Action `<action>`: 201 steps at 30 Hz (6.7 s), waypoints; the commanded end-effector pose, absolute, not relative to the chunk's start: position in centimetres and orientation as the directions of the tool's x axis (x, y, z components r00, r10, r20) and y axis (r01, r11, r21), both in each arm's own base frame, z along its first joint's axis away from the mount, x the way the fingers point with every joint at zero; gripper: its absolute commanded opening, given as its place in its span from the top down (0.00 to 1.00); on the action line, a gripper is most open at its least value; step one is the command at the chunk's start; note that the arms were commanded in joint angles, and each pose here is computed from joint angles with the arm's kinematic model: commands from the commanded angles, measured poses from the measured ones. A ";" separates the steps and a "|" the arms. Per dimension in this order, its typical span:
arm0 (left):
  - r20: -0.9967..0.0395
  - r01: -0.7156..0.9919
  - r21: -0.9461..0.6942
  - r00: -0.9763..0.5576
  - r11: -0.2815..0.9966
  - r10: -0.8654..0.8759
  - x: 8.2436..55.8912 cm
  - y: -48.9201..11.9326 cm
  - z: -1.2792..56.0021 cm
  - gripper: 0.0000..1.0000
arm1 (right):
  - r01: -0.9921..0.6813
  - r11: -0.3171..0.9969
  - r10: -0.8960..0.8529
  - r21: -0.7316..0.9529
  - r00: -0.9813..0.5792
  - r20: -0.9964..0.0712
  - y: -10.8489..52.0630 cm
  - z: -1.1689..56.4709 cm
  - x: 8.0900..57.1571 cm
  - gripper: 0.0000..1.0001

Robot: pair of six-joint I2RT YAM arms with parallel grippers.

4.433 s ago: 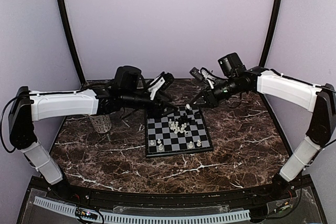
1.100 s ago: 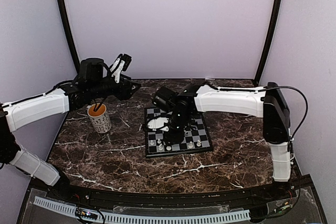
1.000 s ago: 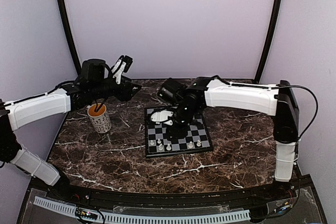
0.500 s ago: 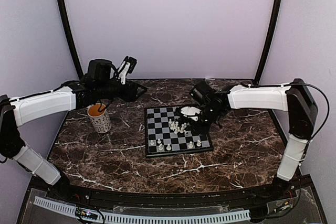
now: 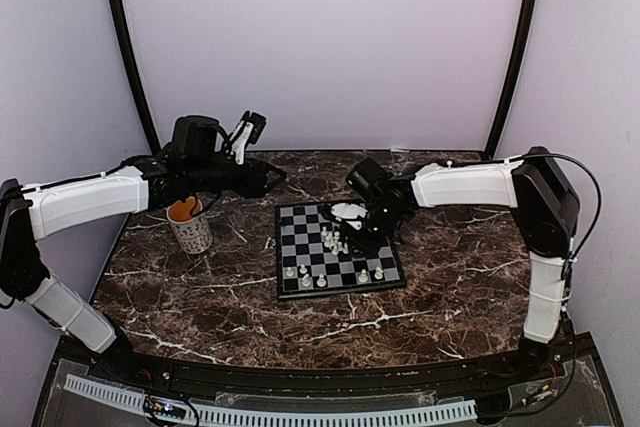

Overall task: Set up the chess pieces on the board
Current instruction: Pick up the pawn from the chessboard, then pass from the right arm to the left, then place the pawn at h2.

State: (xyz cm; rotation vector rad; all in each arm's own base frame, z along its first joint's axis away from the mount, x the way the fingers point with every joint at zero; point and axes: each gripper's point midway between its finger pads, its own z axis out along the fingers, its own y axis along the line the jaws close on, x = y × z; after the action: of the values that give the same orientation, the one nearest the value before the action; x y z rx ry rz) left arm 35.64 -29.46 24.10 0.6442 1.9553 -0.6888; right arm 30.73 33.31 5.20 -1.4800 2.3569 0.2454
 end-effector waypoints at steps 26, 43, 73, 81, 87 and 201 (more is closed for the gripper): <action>-0.893 0.715 -0.212 -0.419 0.667 0.164 35.5 -30.6 23.6 0.44 | -0.864 0.502 -0.826 -0.034 -0.467 -0.316 32.5 3.4 31.4 0.72; -0.893 0.720 -0.222 -0.421 0.658 0.160 35.8 -31.1 23.5 0.45 | -0.849 0.528 -0.808 -0.009 -0.498 -0.315 31.4 3.5 31.2 0.69; -0.946 0.938 -0.187 -0.252 0.293 0.202 29.5 -38.8 26.3 0.53 | -0.942 0.252 -0.680 0.219 -0.334 -0.653 33.9 16.1 26.4 0.93; -0.929 0.937 -0.330 -0.344 0.116 0.135 27.8 -41.4 27.4 0.57 | -0.960 0.147 -0.616 0.238 -0.277 -0.737 34.6 20.8 24.8 0.92; -0.857 0.868 -0.490 -0.497 0.085 0.136 27.8 -42.6 26.1 0.59 | -0.961 0.143 -0.598 0.238 -0.275 -0.753 34.7 21.8 24.7 0.91; -0.489 0.950 -0.013 -0.279 0.312 0.827 28.8 -53.2 6.8 0.69 | -0.692 0.701 -0.494 0.176 -0.648 -0.580 14.2 8.5 30.6 0.54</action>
State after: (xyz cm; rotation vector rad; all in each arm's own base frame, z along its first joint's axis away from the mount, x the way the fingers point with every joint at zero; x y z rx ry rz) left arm 28.67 -53.04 5.34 1.6028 2.2027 -0.4165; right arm 30.45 14.07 8.33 -0.9038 2.4253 0.5148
